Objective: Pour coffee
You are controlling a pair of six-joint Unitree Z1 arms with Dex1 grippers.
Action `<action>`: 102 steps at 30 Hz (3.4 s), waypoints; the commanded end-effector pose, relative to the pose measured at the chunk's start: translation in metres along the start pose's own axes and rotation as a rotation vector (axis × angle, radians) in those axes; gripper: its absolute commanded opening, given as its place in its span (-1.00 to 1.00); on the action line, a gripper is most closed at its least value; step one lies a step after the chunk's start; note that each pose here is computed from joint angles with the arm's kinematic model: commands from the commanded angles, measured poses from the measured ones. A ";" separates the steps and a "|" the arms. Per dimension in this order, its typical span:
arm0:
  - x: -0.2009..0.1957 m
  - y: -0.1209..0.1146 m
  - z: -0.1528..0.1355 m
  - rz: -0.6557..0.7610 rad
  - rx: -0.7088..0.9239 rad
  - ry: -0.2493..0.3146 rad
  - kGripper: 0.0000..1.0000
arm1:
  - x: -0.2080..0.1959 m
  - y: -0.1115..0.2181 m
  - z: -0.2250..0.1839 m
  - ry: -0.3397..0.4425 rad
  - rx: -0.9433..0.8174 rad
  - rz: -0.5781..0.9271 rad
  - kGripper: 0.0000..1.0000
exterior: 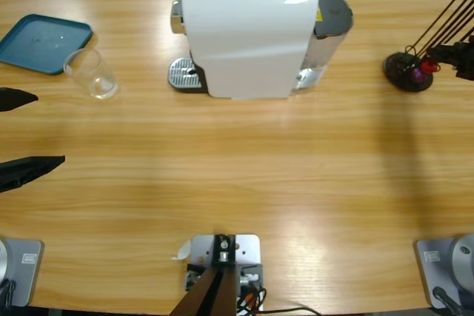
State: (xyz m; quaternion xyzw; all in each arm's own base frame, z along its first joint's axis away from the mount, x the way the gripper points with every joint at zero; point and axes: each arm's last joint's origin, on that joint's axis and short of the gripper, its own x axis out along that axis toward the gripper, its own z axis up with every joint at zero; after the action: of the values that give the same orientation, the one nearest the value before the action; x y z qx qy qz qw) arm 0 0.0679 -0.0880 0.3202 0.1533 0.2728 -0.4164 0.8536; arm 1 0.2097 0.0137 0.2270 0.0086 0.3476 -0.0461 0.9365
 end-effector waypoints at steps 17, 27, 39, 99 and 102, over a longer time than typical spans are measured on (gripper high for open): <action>0.006 0.001 -0.014 0.017 -0.013 0.047 0.98 | 0.009 -0.002 -0.013 0.046 -0.032 0.011 -1.00; 0.008 0.001 -0.017 0.017 -0.016 0.057 0.98 | -0.005 -0.004 -0.004 -0.033 -0.029 0.005 -1.00; 0.006 0.000 -0.023 0.018 -0.030 0.051 0.98 | -0.018 -0.005 0.002 -0.065 -0.024 0.007 -1.00; -0.007 0.000 -0.024 0.009 -0.032 -0.015 0.98 | -0.102 0.263 0.117 -0.288 -1.133 1.056 -1.00; -0.007 0.000 -0.024 0.008 -0.032 -0.013 0.98 | -0.083 0.259 0.127 -0.298 -1.100 1.021 -1.00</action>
State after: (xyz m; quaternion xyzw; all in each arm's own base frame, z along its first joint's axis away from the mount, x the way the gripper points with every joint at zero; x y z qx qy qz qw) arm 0 0.0591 -0.0761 0.3050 0.1428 0.2799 -0.4117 0.8554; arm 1 0.2101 0.2659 0.4017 -0.3063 0.1178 0.5860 0.7409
